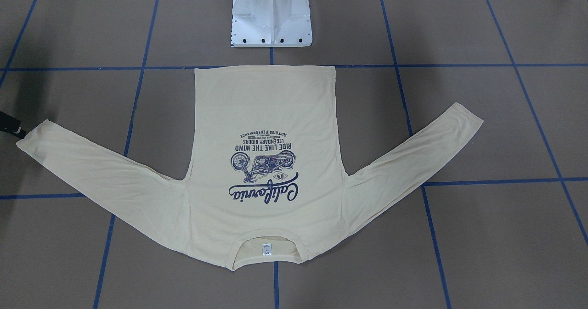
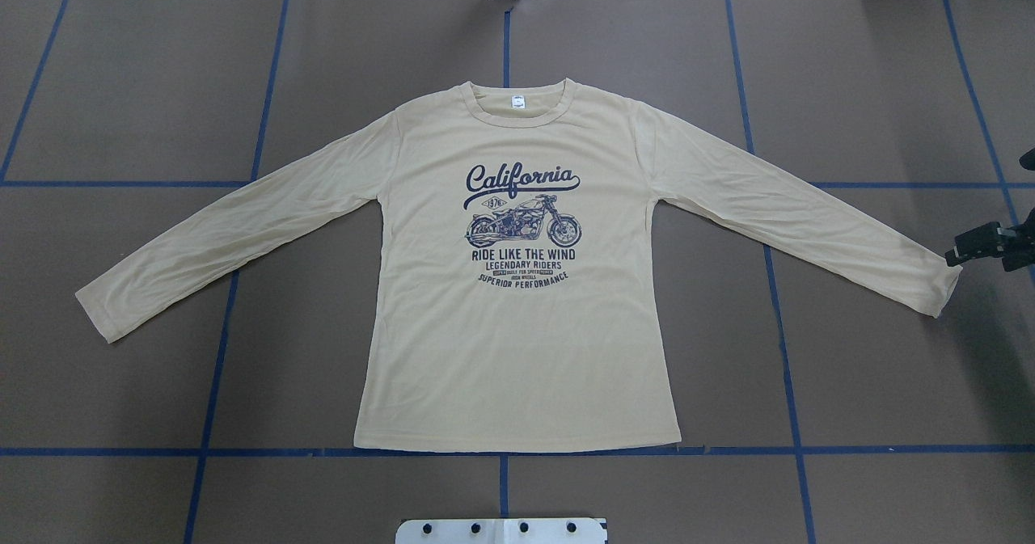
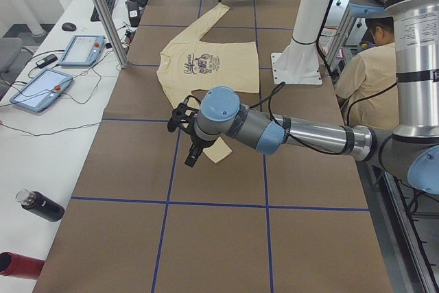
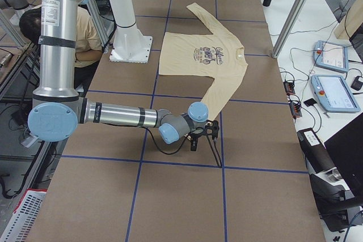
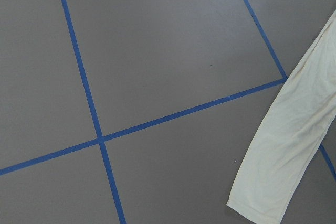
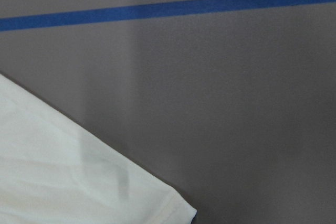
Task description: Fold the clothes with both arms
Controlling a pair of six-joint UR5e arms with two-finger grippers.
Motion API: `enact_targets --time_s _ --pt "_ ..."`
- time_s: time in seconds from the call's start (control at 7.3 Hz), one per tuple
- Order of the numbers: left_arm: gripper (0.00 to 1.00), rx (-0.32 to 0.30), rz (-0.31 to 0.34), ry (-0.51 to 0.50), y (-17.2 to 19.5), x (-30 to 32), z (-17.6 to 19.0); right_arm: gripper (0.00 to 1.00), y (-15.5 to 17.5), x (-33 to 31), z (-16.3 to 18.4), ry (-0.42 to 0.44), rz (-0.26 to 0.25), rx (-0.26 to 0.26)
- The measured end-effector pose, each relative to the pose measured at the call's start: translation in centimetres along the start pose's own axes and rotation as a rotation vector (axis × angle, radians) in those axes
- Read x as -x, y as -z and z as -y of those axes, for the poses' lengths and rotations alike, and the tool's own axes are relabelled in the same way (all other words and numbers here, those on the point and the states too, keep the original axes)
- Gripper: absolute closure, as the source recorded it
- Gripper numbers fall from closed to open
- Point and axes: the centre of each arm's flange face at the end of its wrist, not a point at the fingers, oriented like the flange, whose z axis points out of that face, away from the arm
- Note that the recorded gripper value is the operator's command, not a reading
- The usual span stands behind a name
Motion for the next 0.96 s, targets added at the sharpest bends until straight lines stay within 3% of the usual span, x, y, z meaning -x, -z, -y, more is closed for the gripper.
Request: enact_targets --time_s 0.41,0.68,0.82,0.96 --pt "0.00 -0.002 0.000 -0.002 0.1 -0.1 0.0 0.11 -0.8 0.1 0.3 0.000 -0.005 0.013" --pt "0.00 -0.002 0.000 -0.002 0.1 -0.1 0.0 0.19 -1.4 0.3 0.2 0.003 -0.007 0.023" --pt "0.00 -0.002 0.000 -0.002 0.1 -0.1 0.0 0.30 -1.5 0.4 0.3 0.005 -0.007 0.026" --pt "0.00 -0.002 0.000 -0.002 0.1 -0.1 0.0 0.54 -1.7 0.5 0.4 0.006 -0.008 0.028"
